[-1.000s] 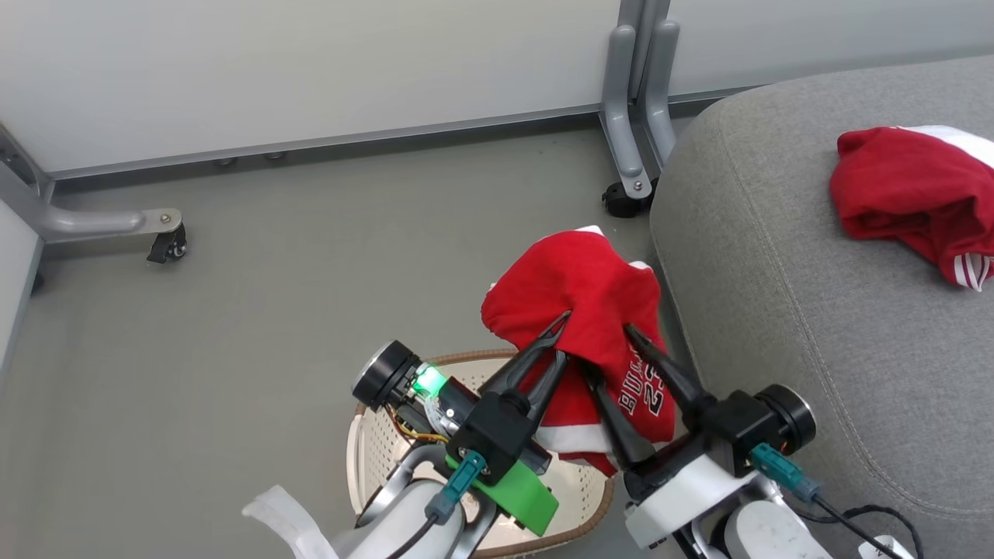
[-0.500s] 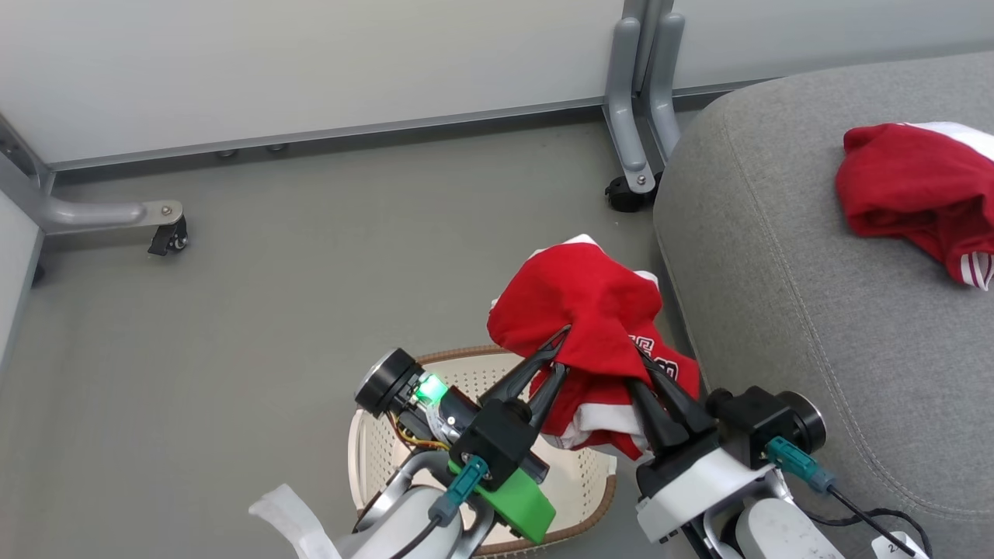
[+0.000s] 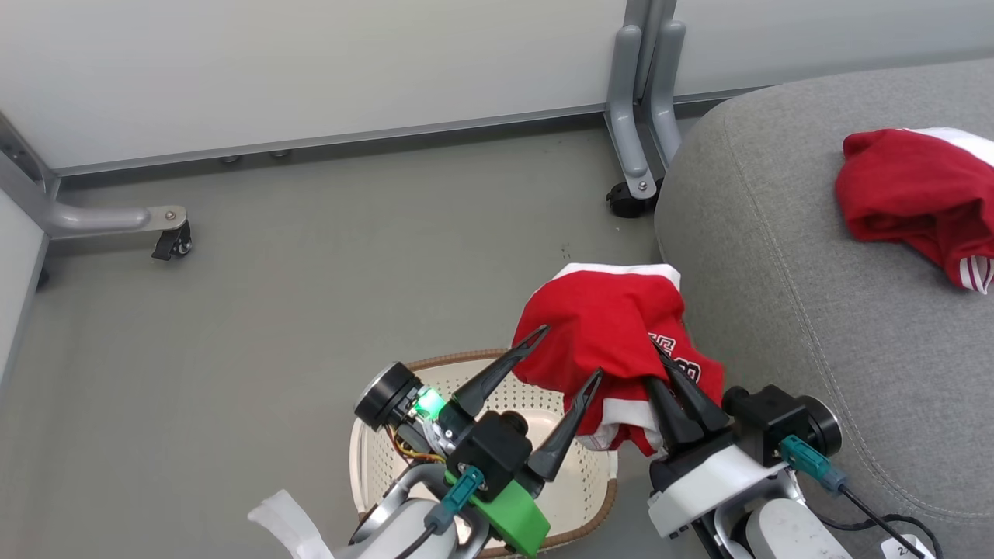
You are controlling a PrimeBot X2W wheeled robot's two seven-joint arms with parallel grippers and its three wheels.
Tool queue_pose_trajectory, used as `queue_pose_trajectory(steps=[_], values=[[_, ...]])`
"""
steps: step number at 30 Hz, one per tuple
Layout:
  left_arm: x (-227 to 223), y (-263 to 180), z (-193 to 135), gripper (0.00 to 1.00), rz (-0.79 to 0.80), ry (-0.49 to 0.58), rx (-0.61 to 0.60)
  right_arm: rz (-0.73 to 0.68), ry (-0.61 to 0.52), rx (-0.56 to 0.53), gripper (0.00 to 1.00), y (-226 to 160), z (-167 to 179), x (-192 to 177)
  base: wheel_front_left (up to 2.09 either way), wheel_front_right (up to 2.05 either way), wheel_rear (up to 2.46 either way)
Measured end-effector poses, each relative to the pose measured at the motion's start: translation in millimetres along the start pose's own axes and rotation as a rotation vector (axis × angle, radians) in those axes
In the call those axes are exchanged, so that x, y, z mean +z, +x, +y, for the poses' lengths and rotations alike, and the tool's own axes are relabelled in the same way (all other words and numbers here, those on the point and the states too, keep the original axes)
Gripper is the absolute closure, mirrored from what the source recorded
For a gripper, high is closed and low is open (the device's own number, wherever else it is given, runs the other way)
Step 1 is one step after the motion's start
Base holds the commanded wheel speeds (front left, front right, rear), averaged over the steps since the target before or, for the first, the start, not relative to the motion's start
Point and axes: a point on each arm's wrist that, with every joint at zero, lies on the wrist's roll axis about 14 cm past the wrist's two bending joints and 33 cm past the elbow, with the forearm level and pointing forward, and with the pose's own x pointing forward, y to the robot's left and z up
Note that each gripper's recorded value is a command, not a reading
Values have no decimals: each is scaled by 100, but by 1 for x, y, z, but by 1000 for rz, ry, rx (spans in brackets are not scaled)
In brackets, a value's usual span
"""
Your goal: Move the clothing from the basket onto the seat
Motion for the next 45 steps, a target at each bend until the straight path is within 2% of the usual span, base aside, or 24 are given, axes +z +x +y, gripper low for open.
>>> queue_pose_trajectory(steps=[17,26,36,45], values=[[-1,-2,-1,0,3,-9,5,1,-3,-6,100,-4,-1,0,0,0,0],[-4,4,3,0,1,-26,17,-15,-4,-62,100,-7,-17,5,0,0,0],[-13,19,11,0,-6,-150,25,-55,-29,-206,100,-24,-60,21,0,0,0],[-44,25,-16,0,55,-222,-107,-77,-53,-391,100,-63,-104,33,0,0,0]])
